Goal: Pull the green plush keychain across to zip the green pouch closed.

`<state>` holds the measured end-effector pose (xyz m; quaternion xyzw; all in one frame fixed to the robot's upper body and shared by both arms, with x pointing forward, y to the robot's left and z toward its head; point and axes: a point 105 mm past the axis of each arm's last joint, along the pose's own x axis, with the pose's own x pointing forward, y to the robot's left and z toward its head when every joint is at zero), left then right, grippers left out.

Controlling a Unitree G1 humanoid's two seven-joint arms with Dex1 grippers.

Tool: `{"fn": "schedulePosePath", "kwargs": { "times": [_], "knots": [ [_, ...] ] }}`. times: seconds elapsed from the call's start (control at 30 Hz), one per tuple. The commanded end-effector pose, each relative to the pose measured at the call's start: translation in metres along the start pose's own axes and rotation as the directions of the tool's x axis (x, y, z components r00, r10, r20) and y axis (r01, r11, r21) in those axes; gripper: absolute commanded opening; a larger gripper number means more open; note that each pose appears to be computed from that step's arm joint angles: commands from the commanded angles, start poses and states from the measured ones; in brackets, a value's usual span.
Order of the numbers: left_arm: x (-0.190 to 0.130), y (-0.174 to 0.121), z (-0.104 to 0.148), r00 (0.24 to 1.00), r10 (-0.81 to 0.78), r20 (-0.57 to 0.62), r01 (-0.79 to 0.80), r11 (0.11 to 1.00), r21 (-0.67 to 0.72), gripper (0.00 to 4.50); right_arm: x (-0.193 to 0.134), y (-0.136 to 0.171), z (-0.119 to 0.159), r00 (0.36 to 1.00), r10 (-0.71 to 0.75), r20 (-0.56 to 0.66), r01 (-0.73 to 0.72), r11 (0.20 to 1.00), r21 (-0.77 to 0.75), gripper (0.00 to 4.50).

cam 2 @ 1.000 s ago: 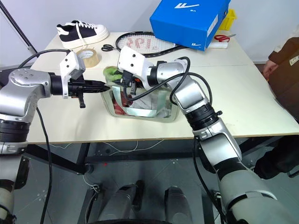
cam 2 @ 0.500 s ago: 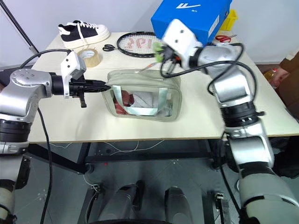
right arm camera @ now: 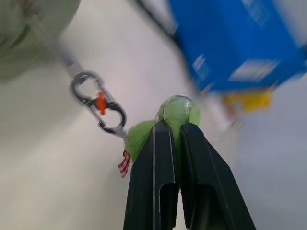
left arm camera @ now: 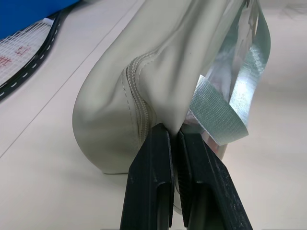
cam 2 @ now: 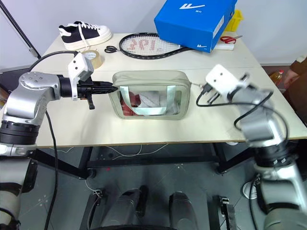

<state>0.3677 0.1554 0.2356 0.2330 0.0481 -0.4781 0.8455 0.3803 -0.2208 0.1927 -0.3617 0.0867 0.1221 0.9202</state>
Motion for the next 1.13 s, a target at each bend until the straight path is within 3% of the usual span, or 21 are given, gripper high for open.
{"fn": "schedulePosePath", "kwargs": {
  "times": [0.03, 0.23, 0.43, 0.47, 0.53, 0.63, 0.73, 0.77, 0.8, 0.9, 1.13],
  "knots": [
    [-0.001, 0.002, 0.010, 1.000, 0.006, 0.015, -0.006, 0.999, 0.033, 0.00, 0.005, 0.041, -0.013, 0.996, 0.092, -0.010, -0.085, 0.954, 0.288, 0.01],
    [0.001, 0.001, 0.012, 1.000, -0.003, 0.019, 0.003, 0.999, 0.033, 0.00, 0.019, 0.073, -0.016, 0.991, 0.134, 0.002, -0.113, 0.832, 0.543, 0.01],
    [0.000, 0.001, 0.012, 1.000, -0.003, 0.021, 0.002, 0.999, 0.034, 0.00, 0.015, 0.035, -0.003, 0.996, 0.058, 0.061, -0.082, 0.827, 0.556, 0.01],
    [-0.001, 0.001, 0.014, 1.000, -0.002, 0.029, 0.001, 0.999, 0.033, 0.00, 0.009, 0.019, 0.004, 0.994, 0.052, 0.094, -0.094, 0.850, 0.519, 0.33],
    [-0.003, 0.004, 0.017, 0.999, 0.012, 0.044, -0.013, 0.999, 0.036, 0.74, -0.002, -0.002, 0.016, 0.987, 0.070, 0.145, -0.127, 0.892, 0.433, 1.07],
    [-0.011, 0.008, 0.021, 0.998, -0.007, 0.058, 0.007, 1.000, 0.008, 2.05, -0.027, -0.015, 0.037, 0.957, 0.206, 0.206, -0.260, 0.923, 0.283, 2.58],
    [-0.019, 0.016, 0.023, 0.998, -0.004, 0.060, 0.004, 1.000, -0.006, 3.65, -0.053, -0.016, 0.059, 0.893, 0.366, 0.261, -0.424, 0.880, 0.214, 4.18],
    [-0.022, 0.019, 0.024, 0.998, -0.002, 0.067, 0.003, 1.000, -0.019, 4.14, -0.062, -0.015, 0.067, 0.865, 0.413, 0.286, -0.476, 0.857, 0.199, 4.50],
    [-0.025, 0.020, 0.026, 0.997, -0.003, 0.074, 0.006, 0.999, -0.032, 4.42, -0.069, -0.014, 0.075, 0.841, 0.449, 0.303, -0.514, 0.839, 0.182, 4.50],
    [-0.033, 0.025, 0.026, 0.998, 0.013, 0.063, -0.009, 0.998, -0.059, 4.42, -0.087, -0.007, 0.096, 0.773, 0.529, 0.350, -0.599, 0.790, 0.131, 4.50],
    [-0.036, 0.024, 0.023, 0.999, 0.005, 0.043, -0.003, 0.999, -0.053, 4.42, -0.088, 0.006, 0.114, 0.758, 0.534, 0.373, -0.607, 0.788, 0.105, 4.50]
  ]
}}
